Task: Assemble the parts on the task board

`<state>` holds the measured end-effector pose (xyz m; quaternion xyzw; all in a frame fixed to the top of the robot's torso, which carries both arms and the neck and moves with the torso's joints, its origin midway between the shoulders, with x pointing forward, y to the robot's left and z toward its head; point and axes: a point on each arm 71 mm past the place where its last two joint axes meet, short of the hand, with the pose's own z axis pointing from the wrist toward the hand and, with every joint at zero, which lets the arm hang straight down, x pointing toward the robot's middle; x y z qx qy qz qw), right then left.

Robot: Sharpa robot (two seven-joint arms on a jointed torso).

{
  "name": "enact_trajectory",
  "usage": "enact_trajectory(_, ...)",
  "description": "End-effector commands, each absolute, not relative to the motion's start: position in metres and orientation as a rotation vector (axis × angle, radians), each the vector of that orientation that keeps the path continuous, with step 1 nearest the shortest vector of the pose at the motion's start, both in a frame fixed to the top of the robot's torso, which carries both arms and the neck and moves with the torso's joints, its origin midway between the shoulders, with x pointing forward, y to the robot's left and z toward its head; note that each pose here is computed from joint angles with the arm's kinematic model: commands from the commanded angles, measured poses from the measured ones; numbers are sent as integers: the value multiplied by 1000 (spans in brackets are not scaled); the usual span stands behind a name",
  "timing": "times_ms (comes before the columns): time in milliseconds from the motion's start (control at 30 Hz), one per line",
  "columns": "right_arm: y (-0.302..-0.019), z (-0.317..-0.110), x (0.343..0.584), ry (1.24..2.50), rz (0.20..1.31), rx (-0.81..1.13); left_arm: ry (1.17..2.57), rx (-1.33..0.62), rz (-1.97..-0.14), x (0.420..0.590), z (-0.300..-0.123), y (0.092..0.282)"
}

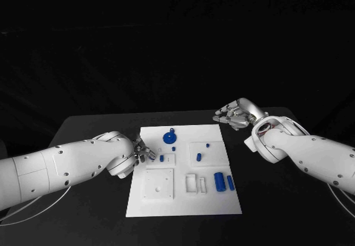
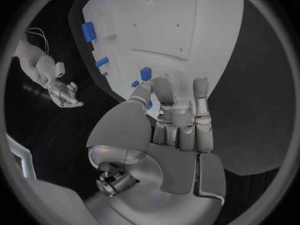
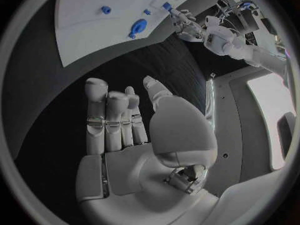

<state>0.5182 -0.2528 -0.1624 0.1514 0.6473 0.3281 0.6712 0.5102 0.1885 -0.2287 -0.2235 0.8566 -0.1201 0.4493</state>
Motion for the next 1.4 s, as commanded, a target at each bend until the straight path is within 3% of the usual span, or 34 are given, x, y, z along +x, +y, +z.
enact_trajectory(33,-252,-163,518,1461,746,333,2144,-507,-284,509,-230,186)
enact_trajectory(1400,-251,-163,518,1461,749,332,2185,-458,-246,511,-235,187)
